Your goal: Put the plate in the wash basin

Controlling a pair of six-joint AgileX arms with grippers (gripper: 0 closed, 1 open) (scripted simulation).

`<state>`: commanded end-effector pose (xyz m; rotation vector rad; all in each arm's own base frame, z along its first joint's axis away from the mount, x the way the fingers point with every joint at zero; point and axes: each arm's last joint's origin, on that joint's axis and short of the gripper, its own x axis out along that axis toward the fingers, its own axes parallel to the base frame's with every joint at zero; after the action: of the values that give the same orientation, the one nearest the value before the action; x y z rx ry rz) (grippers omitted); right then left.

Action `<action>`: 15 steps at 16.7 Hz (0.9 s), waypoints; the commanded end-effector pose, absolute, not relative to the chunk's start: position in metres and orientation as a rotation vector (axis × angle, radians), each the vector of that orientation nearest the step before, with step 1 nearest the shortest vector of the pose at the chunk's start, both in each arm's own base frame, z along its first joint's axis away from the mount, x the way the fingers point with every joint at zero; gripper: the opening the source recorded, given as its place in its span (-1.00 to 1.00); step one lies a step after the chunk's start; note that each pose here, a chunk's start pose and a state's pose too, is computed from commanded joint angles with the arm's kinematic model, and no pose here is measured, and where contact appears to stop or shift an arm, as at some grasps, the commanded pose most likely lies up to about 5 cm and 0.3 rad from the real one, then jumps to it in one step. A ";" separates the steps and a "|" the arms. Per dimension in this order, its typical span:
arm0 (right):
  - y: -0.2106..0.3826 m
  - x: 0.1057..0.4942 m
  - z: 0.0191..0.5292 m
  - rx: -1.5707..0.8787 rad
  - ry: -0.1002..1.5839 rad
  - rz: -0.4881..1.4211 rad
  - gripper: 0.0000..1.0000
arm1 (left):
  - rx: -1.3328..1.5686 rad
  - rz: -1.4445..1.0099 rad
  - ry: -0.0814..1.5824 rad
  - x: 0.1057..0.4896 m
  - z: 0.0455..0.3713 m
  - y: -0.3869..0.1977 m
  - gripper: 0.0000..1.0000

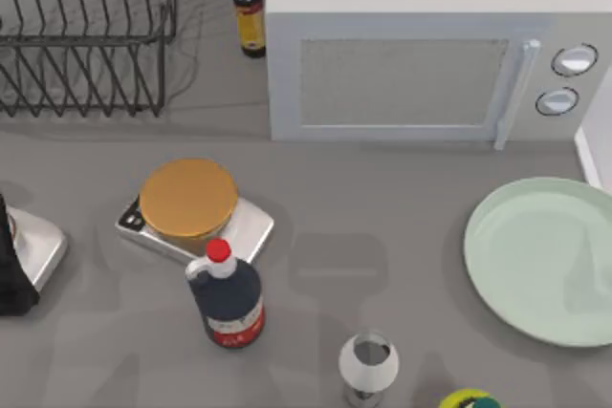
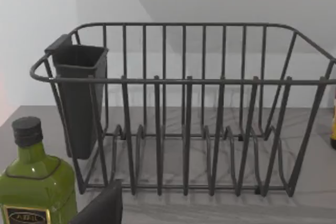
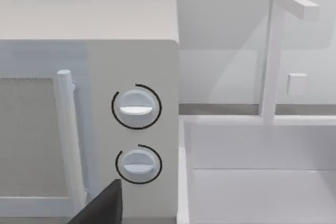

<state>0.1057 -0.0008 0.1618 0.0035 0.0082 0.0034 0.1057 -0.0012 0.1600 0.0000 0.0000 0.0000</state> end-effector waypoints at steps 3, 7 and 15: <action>0.002 0.107 0.178 0.032 0.084 0.032 1.00 | 0.000 0.000 0.000 0.106 0.160 -0.001 1.00; 0.012 0.122 0.213 0.092 0.308 0.090 1.00 | 0.000 0.000 0.000 0.106 0.160 -0.001 1.00; 0.071 0.221 0.255 0.137 0.996 0.128 1.00 | 0.000 0.000 0.000 0.106 0.160 -0.001 1.00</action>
<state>0.2213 0.0712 0.2551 0.1371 0.9962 0.1280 0.1057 -0.0012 0.1600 0.0000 0.0000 0.0000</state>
